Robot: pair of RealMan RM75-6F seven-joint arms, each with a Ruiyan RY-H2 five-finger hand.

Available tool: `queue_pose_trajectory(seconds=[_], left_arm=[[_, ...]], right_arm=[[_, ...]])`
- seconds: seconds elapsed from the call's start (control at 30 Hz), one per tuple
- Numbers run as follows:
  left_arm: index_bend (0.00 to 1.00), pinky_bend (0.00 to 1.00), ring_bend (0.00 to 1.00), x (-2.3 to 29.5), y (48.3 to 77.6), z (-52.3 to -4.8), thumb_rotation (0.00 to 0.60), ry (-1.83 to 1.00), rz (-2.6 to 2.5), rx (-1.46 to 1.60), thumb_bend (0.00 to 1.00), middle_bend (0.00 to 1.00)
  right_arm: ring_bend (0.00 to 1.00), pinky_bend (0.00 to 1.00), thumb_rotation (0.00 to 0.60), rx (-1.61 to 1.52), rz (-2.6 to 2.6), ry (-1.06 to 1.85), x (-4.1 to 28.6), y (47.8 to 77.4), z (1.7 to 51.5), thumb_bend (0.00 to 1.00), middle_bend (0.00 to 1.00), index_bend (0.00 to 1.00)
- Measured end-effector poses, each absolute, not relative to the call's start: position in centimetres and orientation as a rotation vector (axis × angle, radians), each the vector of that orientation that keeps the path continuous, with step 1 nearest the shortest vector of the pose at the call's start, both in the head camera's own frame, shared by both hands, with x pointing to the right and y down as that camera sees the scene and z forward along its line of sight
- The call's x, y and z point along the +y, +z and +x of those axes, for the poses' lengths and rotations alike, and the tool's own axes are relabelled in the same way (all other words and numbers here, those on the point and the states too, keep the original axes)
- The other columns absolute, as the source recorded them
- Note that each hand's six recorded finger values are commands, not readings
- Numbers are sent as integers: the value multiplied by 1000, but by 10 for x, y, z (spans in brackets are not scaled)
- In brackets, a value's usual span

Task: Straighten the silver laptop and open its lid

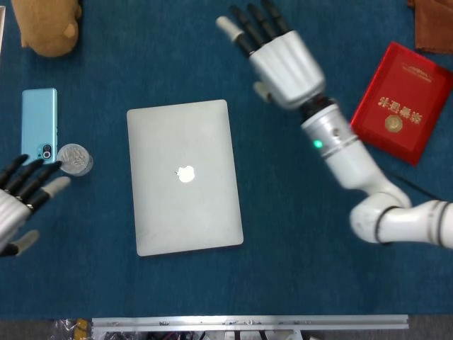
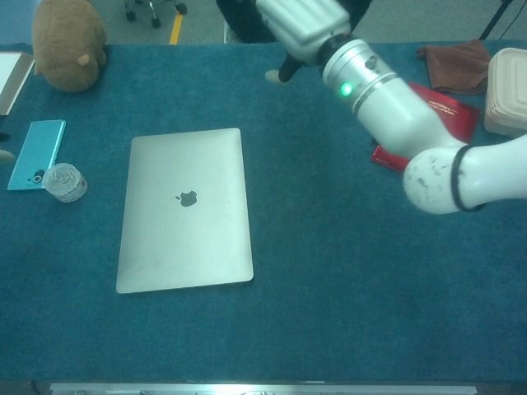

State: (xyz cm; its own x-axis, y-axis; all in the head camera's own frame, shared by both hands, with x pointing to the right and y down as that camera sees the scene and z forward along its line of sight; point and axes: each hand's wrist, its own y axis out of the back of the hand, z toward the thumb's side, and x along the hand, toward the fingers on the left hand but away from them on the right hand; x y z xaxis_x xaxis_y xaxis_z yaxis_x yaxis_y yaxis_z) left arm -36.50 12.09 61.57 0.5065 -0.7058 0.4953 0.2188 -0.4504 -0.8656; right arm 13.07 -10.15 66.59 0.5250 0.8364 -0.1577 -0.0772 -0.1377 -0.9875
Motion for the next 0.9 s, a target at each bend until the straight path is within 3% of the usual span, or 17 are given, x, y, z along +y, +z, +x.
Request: queue_pose_trajectory(seconds=[0.43, 0.9], left_arm=[[0, 0, 0, 125, 651, -318, 600, -988, -1763, 263, 278, 0], [0, 0, 0, 131, 693, -284, 600, -906, -1766, 129, 279, 0]], right_arm=[[0, 26, 600, -808, -1446, 1058, -102, 608, 240, 127, 16, 0], [0, 26, 600, -876, -1416, 1134, -79, 580, 313, 127, 17, 0]])
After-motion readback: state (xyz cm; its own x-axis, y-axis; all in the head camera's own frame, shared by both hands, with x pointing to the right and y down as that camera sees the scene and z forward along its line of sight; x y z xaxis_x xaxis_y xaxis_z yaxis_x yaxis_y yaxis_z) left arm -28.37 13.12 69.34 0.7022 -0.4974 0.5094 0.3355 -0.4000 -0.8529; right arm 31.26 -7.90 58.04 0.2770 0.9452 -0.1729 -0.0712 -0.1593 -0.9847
